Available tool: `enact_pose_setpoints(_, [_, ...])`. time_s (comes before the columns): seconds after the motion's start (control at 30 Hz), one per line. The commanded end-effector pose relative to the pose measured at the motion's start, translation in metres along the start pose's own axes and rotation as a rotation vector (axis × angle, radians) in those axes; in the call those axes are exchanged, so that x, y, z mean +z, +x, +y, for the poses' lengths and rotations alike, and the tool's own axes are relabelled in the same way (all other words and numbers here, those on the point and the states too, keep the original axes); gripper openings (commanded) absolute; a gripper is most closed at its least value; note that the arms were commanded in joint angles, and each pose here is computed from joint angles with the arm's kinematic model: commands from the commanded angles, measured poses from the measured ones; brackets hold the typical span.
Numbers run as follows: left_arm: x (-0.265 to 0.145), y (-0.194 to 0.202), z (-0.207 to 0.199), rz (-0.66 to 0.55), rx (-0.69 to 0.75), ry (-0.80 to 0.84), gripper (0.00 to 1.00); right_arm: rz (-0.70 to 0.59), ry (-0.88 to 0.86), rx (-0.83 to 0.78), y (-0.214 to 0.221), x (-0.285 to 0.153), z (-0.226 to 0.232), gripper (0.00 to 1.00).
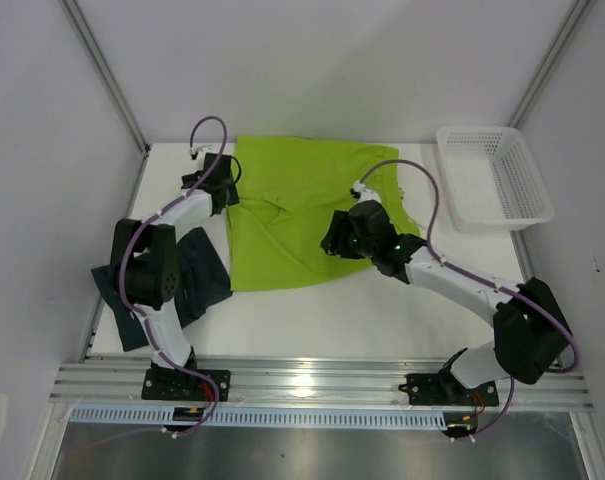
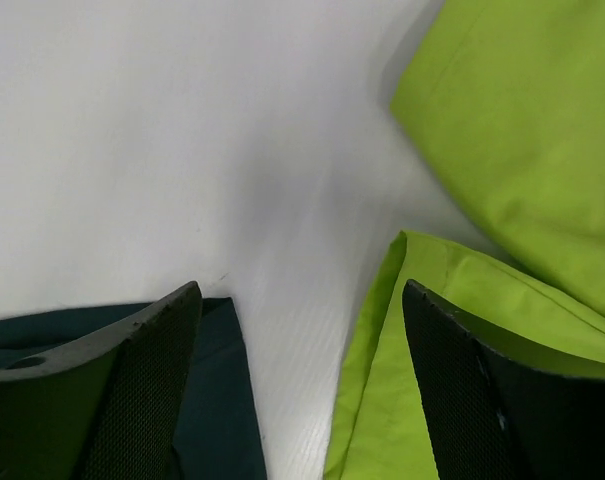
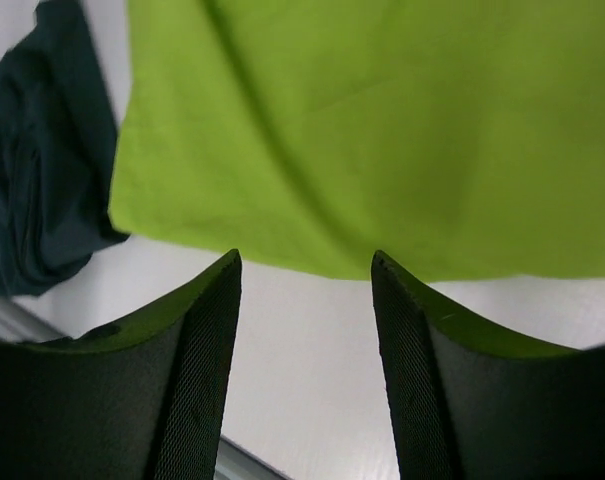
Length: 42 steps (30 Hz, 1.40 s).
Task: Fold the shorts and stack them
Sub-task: Flatten the shorts out
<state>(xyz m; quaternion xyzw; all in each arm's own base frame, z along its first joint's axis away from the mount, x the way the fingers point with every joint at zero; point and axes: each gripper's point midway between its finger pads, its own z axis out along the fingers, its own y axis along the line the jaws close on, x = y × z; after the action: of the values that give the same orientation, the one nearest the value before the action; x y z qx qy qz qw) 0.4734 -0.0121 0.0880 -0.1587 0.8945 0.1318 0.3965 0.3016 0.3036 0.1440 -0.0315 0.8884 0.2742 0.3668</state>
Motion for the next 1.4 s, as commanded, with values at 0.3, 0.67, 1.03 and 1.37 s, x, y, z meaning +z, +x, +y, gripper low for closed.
enact_pose_setpoints(0.3, [-0.100,0.023,-0.041,-0.023,-0.300,0.490,0.89,-0.356,0.362,0.505,-0.036,-0.096,-0.169,0.77])
enact_pose_setpoints(0.67, [-0.142,0.080,-0.044,0.131,-0.429,0.634,0.99,-0.392,0.296,0.732,-0.052,-0.078,-0.232,0.81])
enact_pose_setpoints(1.03, [-0.173,0.134,-0.022,0.136,-0.570,0.661,0.99,-0.523,0.343,0.825,-0.062,-0.052,-0.263,0.72])
enact_pose_setpoints(1.37, [-0.178,0.154,-0.007,0.151,-0.611,0.616,0.99,-0.504,0.371,0.842,-0.052,-0.010,-0.277,0.62])
